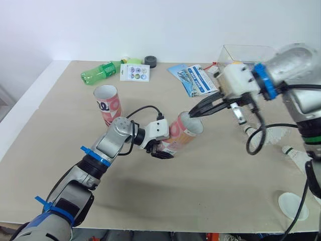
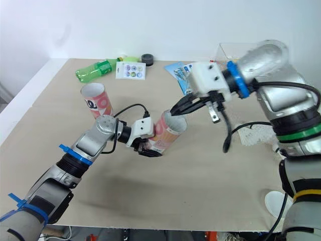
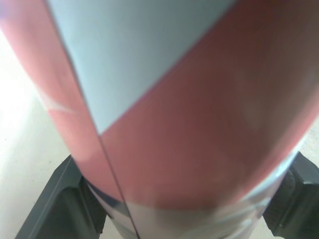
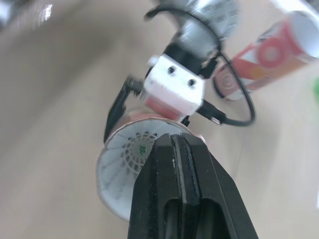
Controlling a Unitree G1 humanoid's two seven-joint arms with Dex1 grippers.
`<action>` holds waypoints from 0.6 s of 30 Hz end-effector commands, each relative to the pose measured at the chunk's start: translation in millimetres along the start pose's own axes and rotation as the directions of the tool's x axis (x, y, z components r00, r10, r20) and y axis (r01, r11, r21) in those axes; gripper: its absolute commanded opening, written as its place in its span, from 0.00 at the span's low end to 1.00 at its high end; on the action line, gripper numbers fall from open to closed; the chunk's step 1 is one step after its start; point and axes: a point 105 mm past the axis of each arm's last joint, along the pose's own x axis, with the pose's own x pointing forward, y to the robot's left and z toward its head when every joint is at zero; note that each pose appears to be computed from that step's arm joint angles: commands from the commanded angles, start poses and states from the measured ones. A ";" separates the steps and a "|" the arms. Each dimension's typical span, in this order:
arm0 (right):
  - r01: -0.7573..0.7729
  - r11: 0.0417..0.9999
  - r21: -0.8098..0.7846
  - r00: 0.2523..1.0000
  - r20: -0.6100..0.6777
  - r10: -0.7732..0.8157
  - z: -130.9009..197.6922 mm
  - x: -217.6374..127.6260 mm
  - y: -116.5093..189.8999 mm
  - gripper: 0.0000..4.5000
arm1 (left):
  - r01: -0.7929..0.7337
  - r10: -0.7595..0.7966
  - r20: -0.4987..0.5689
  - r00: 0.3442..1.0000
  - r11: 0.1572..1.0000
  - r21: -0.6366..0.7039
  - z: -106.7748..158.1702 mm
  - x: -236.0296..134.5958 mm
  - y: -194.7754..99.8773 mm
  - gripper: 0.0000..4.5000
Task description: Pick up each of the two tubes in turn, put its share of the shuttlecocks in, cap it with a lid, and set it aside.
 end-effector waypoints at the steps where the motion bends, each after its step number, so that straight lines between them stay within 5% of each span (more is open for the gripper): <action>1: 0.130 0.990 0.058 0.990 0.048 -0.133 6.4 -22.3 2.3 0.01 | -0.001 0.001 0.010 1.000 1.000 0.022 3.4 0.1 -1.7 0.74; 6: 0.293 0.926 0.238 0.937 0.122 -0.328 -9.4 -33.0 10.9 0.01 | -0.032 0.031 0.065 0.997 0.999 0.015 7.7 1.3 0.7 0.74; 10: 0.407 0.841 0.357 0.864 0.148 -0.481 -21.8 -36.2 20.8 0.01 | -0.069 0.072 0.206 0.976 0.997 -0.024 17.8 3.5 0.4 0.74; 18: 0.495 0.691 0.527 0.802 0.029 -0.596 -54.7 -38.7 55.1 0.01 | -0.165 0.193 0.471 0.861 0.981 -0.099 22.8 8.4 -14.3 0.74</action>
